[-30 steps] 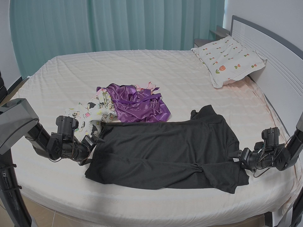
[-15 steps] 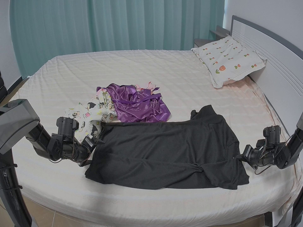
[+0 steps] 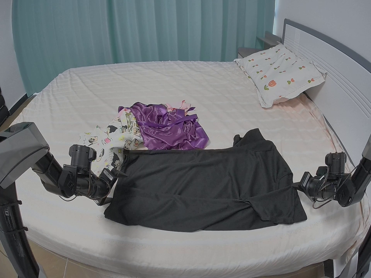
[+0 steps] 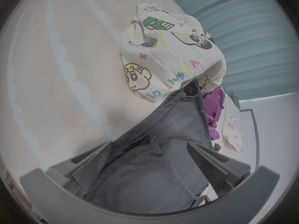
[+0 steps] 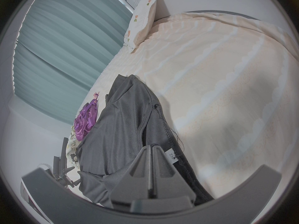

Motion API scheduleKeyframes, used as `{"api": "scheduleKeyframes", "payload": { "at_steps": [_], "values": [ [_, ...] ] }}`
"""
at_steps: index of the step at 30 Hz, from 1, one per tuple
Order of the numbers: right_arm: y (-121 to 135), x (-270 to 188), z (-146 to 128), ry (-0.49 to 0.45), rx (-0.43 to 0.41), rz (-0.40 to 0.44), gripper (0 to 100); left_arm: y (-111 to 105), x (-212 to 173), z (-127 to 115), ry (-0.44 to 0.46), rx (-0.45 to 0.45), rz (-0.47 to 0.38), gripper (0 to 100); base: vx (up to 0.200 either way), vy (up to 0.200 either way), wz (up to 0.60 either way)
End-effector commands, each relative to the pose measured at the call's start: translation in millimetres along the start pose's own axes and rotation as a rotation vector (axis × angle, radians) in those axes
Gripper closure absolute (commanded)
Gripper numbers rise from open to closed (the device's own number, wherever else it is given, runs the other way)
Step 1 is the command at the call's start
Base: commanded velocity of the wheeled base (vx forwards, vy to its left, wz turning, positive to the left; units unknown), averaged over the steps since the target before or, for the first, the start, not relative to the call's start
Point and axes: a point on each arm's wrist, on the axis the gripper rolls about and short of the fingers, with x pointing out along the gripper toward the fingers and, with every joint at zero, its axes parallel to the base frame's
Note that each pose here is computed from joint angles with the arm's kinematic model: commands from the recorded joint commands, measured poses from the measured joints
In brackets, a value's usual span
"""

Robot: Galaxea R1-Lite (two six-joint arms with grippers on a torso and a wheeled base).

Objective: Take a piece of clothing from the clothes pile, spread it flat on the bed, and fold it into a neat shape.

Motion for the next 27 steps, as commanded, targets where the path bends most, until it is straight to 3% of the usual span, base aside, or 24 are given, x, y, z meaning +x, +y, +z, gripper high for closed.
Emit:
{"api": "scheduleKeyframes", "payload": {
  "at_steps": [1, 7, 8, 16, 22, 27],
  "values": [
    [-5, 4, -3, 0.007, 0.012, -0.008, 100, 0, -1, 0, 0.002, -0.004, -0.002, 0, 0.0, 0.0, 0.0],
    [-4, 4, -6, 0.011, 0.013, -0.003, 100, 0, -3, 0, 0.009, -0.002, -0.01, 0, 0.0, 0.0, 0.0],
    [-4, 4, -7, 0.016, 0.014, -0.006, 0, 0, -3, 1, 0.008, -0.002, -0.009, 0, 0.0, 0.0, 0.0],
    [-3, 1, -5, 0.001, 0.015, 0.007, 0, 2, -16, 6, 0.011, -0.001, -0.043, 0, 0.0, 0.0, 0.0],
    [-2, 0, 0, -0.047, 0.011, 0.034, 0, 7, -31, 9, 0.007, 0.057, -0.087, 0, 0.0, 0.0, 0.0],
    [1, -3, 7, -0.078, 0.083, 0.049, 0, 9, -40, 11, -0.006, 0.044, -0.088, 0, 0.0, 0.0, 0.0]
  ]
}}
